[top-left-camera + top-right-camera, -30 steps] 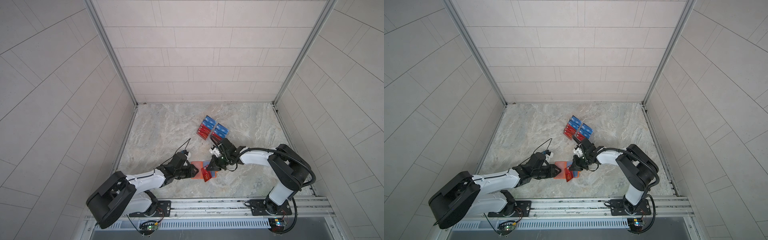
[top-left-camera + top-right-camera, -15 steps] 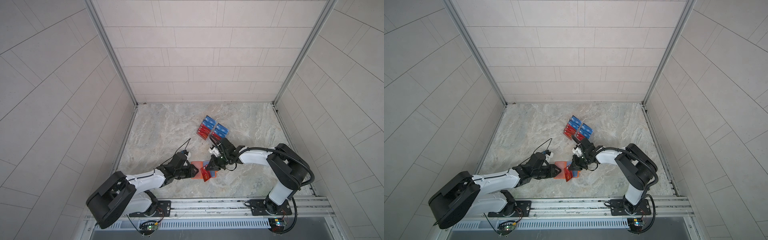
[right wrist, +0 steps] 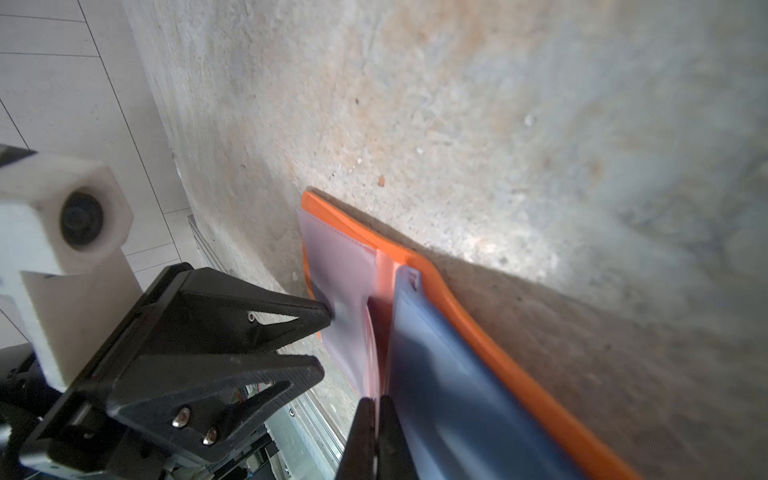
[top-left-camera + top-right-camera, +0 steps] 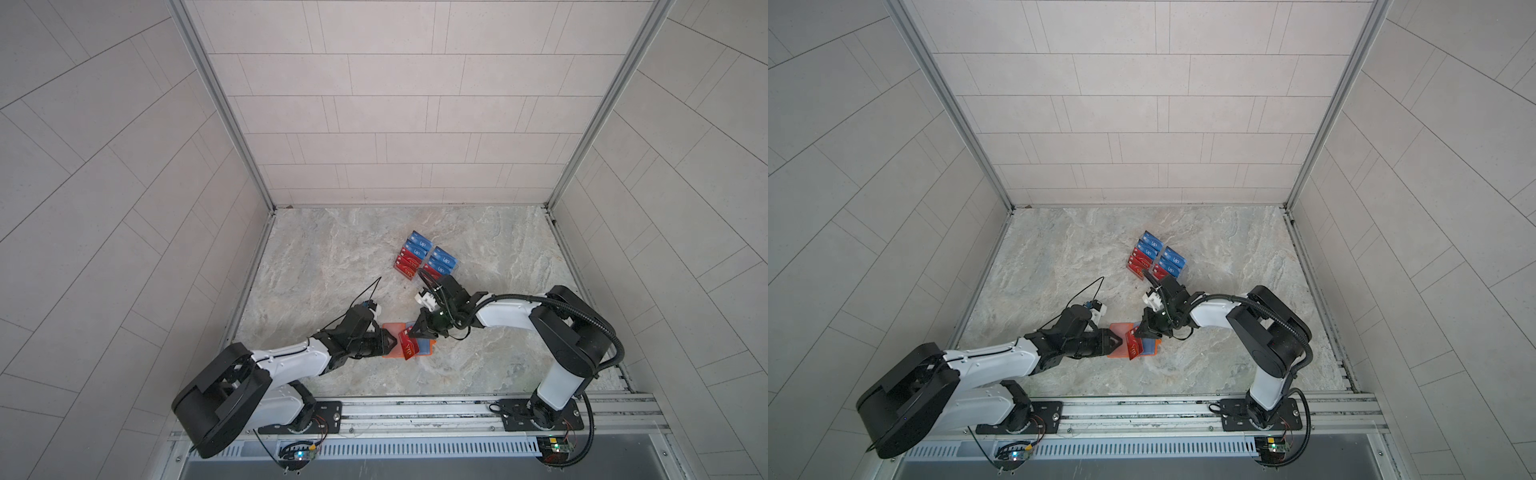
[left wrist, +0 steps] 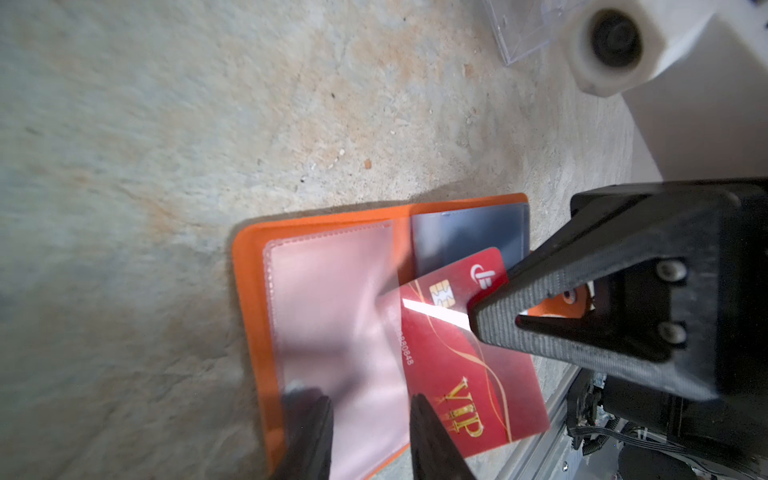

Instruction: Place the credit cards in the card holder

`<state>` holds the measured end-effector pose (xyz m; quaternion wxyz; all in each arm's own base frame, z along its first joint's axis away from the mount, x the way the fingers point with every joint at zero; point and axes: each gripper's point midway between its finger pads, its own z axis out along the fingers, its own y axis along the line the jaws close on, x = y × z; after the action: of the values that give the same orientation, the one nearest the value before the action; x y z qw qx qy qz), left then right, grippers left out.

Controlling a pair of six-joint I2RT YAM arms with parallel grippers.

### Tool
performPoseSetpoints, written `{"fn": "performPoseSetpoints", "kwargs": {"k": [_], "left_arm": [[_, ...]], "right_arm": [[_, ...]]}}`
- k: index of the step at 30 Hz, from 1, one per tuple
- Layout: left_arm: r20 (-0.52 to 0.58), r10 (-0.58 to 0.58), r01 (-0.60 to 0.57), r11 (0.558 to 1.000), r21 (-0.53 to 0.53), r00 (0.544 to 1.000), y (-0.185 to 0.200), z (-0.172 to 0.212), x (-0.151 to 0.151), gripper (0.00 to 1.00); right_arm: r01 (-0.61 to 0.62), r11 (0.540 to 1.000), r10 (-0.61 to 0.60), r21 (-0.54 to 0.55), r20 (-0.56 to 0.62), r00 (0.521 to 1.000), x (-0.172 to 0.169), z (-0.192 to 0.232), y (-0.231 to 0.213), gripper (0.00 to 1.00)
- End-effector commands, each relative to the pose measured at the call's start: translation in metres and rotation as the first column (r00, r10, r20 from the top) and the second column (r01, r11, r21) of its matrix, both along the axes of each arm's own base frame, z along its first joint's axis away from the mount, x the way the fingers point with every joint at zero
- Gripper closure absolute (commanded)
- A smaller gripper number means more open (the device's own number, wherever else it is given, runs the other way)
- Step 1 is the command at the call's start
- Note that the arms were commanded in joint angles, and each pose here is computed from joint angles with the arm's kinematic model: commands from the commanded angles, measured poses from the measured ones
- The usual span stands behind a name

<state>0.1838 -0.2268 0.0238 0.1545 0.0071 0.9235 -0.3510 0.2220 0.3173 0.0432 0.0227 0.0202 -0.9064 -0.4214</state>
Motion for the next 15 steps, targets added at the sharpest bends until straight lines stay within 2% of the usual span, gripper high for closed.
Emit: {"fn": "performPoseSetpoints", "kwargs": {"k": [1,15], "left_arm": [[-0.043,0.009,-0.006,0.998,0.058,0.999,0.013,-0.014,-0.011,0.64],[-0.045,0.004,-0.002,0.998,0.065,0.999,0.014,-0.015,-0.012,0.64]], "right_arm": [[0.04,0.998,-0.039,-0.039,0.009,0.999,0.006,-0.012,-0.002,1.0],[0.077,0.994,-0.073,-0.077,0.06,0.996,0.009,-0.028,-0.011,1.0]]}}
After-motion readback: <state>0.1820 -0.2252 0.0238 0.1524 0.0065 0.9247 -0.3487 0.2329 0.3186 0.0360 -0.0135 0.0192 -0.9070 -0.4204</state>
